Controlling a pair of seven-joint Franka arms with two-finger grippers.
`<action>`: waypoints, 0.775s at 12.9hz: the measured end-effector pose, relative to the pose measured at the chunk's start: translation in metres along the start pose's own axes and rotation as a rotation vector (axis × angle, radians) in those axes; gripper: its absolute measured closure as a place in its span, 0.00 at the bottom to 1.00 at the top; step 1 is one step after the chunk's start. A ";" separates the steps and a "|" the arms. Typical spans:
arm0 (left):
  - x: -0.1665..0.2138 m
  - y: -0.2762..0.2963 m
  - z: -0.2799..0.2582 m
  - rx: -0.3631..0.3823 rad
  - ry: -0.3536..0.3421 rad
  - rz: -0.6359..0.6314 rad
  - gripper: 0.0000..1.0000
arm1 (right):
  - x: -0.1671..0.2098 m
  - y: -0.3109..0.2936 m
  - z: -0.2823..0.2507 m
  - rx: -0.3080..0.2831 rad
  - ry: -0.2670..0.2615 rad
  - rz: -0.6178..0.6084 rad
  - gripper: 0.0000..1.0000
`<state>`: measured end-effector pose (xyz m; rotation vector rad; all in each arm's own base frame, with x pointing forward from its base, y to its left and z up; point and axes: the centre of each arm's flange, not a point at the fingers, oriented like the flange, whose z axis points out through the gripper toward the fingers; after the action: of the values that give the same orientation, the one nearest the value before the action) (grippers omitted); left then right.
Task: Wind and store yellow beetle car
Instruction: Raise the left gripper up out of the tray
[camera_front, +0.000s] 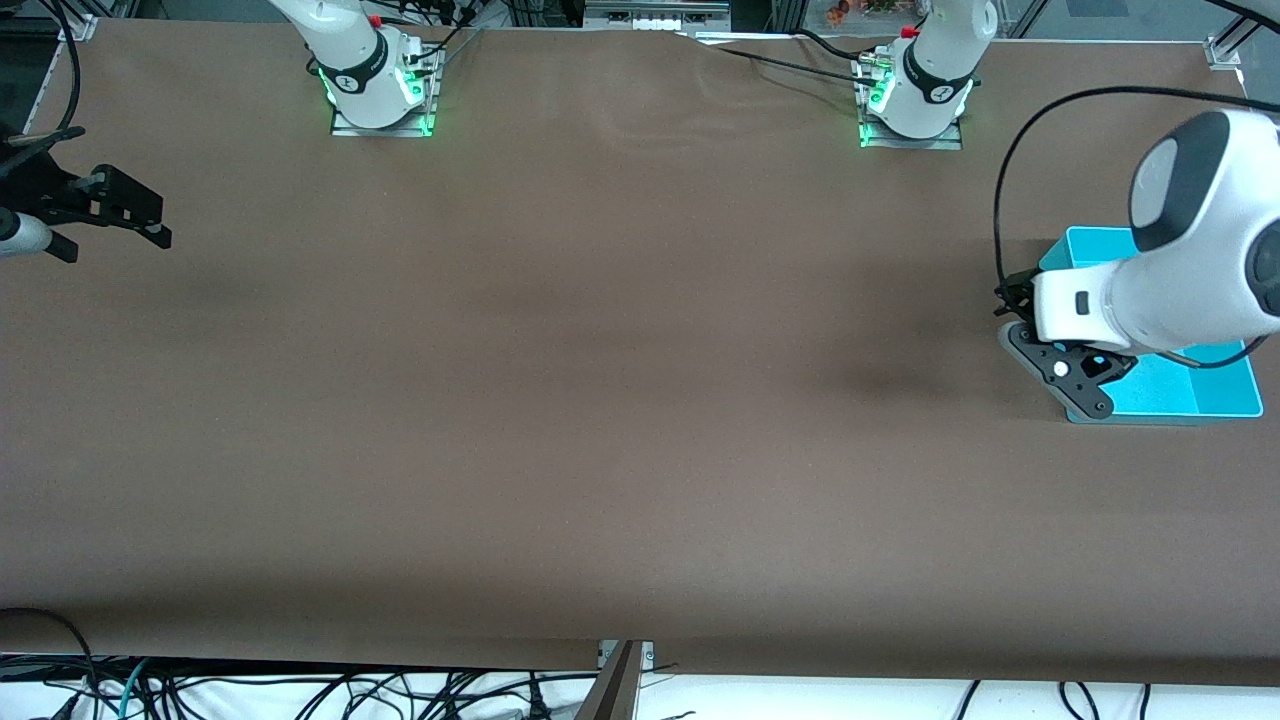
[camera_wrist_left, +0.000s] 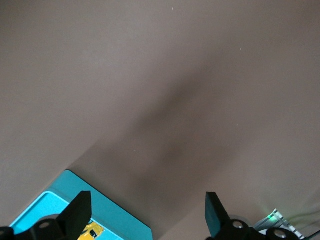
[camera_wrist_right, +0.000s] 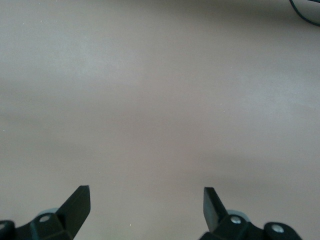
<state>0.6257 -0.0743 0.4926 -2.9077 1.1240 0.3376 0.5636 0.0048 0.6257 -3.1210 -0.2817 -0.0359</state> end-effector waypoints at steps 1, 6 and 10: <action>0.001 0.012 -0.011 0.033 -0.001 -0.049 0.00 | 0.000 0.000 0.000 0.000 0.000 0.000 0.00; -0.017 0.045 -0.057 0.090 0.115 -0.397 0.00 | 0.000 0.000 0.000 0.000 0.000 0.000 0.00; -0.061 0.026 -0.063 0.009 0.201 -0.570 0.00 | 0.000 0.000 0.000 0.000 0.000 0.000 0.00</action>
<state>0.5768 -0.0583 0.5688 -3.1273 0.2594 0.0264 0.5635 0.0047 0.6257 -3.1210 -0.2813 -0.0356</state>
